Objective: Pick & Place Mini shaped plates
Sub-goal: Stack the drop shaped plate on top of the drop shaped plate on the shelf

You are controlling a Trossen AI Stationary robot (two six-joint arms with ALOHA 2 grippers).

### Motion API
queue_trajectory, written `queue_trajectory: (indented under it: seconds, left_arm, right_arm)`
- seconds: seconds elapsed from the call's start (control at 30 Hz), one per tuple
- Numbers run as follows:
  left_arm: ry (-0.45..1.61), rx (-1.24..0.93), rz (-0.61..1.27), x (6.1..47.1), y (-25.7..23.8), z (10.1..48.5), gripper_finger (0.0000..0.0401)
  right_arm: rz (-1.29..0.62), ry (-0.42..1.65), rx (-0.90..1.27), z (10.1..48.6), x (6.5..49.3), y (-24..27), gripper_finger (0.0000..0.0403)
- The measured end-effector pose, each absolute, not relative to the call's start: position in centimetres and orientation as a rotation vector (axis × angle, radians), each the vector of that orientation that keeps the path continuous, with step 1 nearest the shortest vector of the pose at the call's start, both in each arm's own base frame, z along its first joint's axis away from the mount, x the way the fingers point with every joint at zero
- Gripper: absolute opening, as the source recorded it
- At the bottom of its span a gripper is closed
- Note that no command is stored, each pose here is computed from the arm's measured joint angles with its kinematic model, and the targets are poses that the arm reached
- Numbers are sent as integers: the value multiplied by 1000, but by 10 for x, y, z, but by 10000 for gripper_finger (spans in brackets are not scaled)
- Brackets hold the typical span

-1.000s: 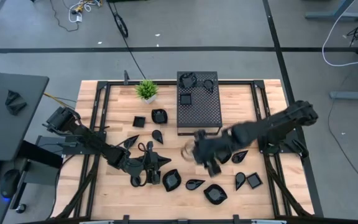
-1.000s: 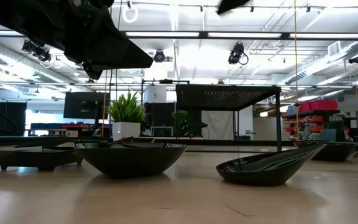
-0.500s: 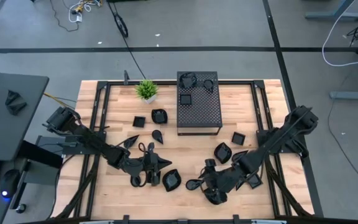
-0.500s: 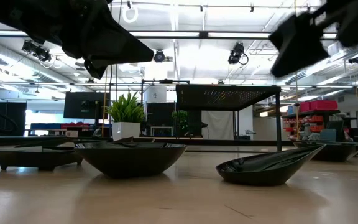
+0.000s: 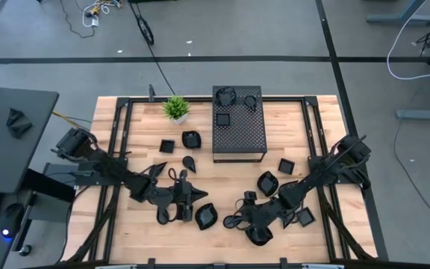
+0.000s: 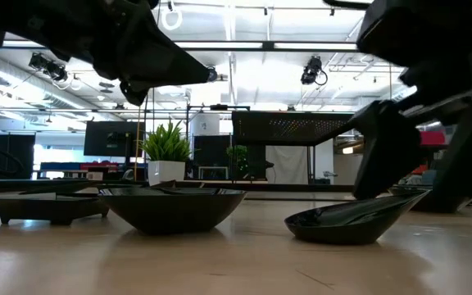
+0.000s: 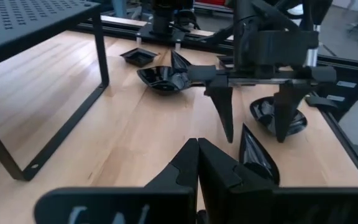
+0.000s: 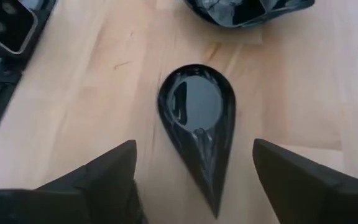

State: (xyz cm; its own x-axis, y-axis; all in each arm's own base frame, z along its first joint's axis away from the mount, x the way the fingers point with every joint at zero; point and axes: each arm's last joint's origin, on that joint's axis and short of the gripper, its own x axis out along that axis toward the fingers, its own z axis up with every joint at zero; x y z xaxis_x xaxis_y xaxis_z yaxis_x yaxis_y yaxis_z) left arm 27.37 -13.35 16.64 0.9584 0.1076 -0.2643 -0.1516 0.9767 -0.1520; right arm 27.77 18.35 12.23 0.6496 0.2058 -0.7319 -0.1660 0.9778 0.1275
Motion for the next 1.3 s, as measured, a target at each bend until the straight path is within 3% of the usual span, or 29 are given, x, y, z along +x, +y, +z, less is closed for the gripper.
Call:
queue_trajectory:
  seconds: [0.4,0.97,1.3]
  left_arm:
    - [276,-192,79,277,-128,166,14]
    - [276,-199,79,277,-128,166,14]
    - [276,-199,80,277,-128,166,14]
  right_arm:
    - [200,832,-19,106,283,183,332]
    - [210,794,-94,108,286,182,279]
    - [231,766,-113,110,288,182,293]
